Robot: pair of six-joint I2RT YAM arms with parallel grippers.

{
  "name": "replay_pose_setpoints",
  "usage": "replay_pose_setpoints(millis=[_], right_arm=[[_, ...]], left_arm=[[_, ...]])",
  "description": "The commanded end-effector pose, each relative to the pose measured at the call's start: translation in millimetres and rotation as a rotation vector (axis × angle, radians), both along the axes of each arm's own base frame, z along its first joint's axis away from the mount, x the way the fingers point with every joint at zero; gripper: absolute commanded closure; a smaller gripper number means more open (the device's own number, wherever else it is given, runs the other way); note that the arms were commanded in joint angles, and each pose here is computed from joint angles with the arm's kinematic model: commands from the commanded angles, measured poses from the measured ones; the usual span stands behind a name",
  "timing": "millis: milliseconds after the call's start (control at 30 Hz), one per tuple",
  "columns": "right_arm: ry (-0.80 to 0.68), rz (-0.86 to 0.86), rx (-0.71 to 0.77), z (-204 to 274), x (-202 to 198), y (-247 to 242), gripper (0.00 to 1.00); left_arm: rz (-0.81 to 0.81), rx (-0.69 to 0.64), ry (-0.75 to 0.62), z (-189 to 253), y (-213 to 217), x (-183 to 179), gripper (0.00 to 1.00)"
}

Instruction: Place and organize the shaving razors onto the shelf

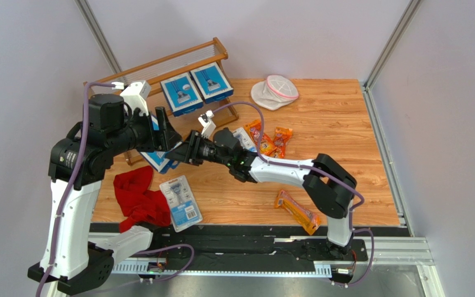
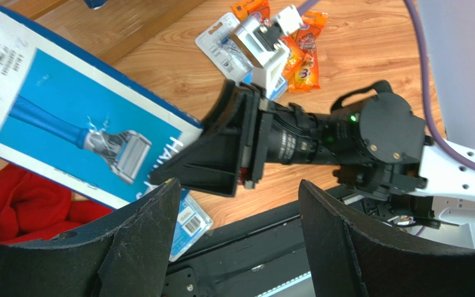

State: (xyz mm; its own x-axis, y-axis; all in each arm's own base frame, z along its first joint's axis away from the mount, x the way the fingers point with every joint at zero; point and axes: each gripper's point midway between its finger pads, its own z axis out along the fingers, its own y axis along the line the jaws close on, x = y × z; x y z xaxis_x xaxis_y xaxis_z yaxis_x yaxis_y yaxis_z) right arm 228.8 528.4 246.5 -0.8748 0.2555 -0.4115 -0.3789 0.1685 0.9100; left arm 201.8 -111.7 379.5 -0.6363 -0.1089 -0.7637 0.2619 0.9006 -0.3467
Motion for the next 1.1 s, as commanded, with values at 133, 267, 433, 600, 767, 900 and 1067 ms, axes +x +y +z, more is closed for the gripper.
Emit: replay_pose_setpoints(millis=[133, 267, 433, 600, 767, 900, 1067], right_arm=[[0.000, 0.017, 0.228, 46, 20, 38, 1.00], [0.014, -0.006, 0.259, 50, 33, 52, 1.00], [0.028, -0.078, 0.271, 51, 51, 57, 1.00], [0.059, -0.157, 0.271, 38, 74, 58, 1.00], [0.080, -0.167, 0.278, 35, 87, 72, 1.00], [0.114, -0.213, 0.288, 28, 99, 75, 1.00], [0.154, -0.286, 0.286, 14, 115, 76, 0.99]], left_arm=[[0.004, 0.028, -0.027, 5, 9, -9, 0.22], [0.004, 0.030, -0.027, 4, 10, -10, 0.22], [0.004, 0.030, -0.028, 1, 10, -12, 0.22], [0.006, 0.037, -0.023, -3, 12, -15, 0.22], [0.005, 0.044, -0.025, -4, 14, -16, 0.22], [0.009, 0.050, -0.026, -4, 16, -18, 0.22], [0.004, 0.044, -0.027, -4, 15, -20, 0.22]])
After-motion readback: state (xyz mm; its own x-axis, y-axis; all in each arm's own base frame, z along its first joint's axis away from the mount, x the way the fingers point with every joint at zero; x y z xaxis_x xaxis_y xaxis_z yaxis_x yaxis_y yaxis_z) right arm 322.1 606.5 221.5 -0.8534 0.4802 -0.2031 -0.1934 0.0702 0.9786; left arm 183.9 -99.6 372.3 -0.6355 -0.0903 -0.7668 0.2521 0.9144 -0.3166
